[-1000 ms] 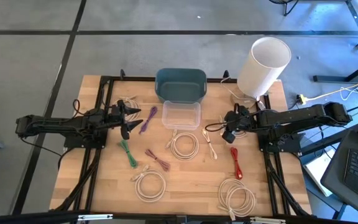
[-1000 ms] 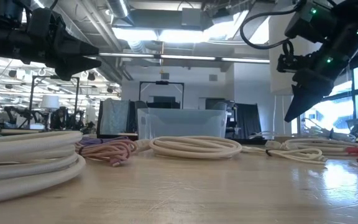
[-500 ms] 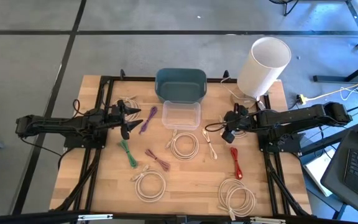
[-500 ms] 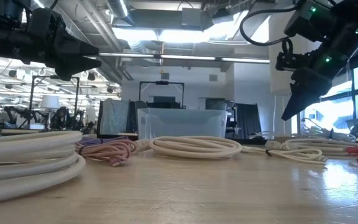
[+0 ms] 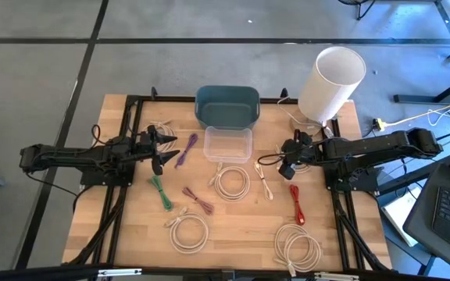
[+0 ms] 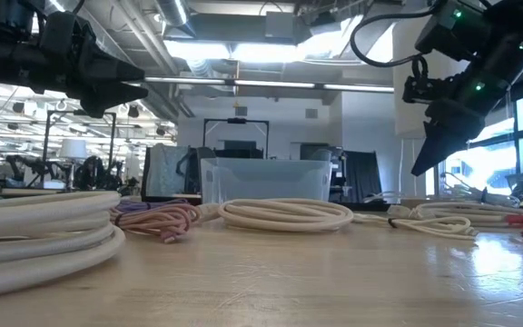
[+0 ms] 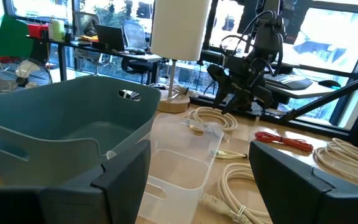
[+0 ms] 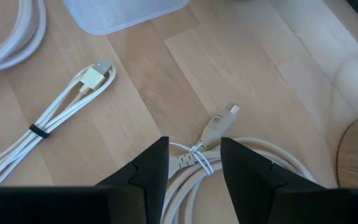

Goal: Pick & Place USB Port
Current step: Put the brown HDMI cable into the blue bin

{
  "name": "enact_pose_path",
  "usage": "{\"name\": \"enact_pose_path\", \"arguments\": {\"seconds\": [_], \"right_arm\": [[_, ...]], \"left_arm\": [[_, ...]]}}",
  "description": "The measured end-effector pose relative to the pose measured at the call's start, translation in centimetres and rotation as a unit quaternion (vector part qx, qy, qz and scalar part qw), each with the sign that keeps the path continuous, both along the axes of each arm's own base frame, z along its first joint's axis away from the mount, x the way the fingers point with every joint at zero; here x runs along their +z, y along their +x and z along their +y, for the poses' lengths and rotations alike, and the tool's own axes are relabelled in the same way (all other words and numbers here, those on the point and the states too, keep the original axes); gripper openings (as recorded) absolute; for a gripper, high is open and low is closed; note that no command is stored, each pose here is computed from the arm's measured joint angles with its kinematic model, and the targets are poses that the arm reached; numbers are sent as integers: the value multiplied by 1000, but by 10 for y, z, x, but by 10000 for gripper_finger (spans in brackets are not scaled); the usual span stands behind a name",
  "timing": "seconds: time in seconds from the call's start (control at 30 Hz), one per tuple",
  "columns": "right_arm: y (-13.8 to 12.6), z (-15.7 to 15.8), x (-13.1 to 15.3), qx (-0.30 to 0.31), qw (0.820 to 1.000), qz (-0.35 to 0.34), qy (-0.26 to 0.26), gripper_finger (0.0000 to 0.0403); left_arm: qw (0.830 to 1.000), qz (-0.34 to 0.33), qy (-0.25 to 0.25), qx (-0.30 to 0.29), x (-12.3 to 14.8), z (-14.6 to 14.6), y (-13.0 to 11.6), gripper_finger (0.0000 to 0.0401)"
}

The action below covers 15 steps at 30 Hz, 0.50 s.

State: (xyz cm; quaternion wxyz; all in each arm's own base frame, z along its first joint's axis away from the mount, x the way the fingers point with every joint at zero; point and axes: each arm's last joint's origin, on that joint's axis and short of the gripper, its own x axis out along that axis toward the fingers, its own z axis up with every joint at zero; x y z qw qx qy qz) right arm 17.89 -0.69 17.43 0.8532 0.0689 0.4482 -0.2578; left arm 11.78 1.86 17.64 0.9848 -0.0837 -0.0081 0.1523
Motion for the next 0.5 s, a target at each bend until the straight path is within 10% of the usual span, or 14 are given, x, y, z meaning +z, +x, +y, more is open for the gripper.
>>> {"name": "enact_pose_path", "arguments": {"seconds": [0.5], "right_arm": [[1, 0, 1, -1, 1000, -6, 0, 148]], "left_arm": [[1000, 0, 0, 0, 0, 0, 0, 267]]}}
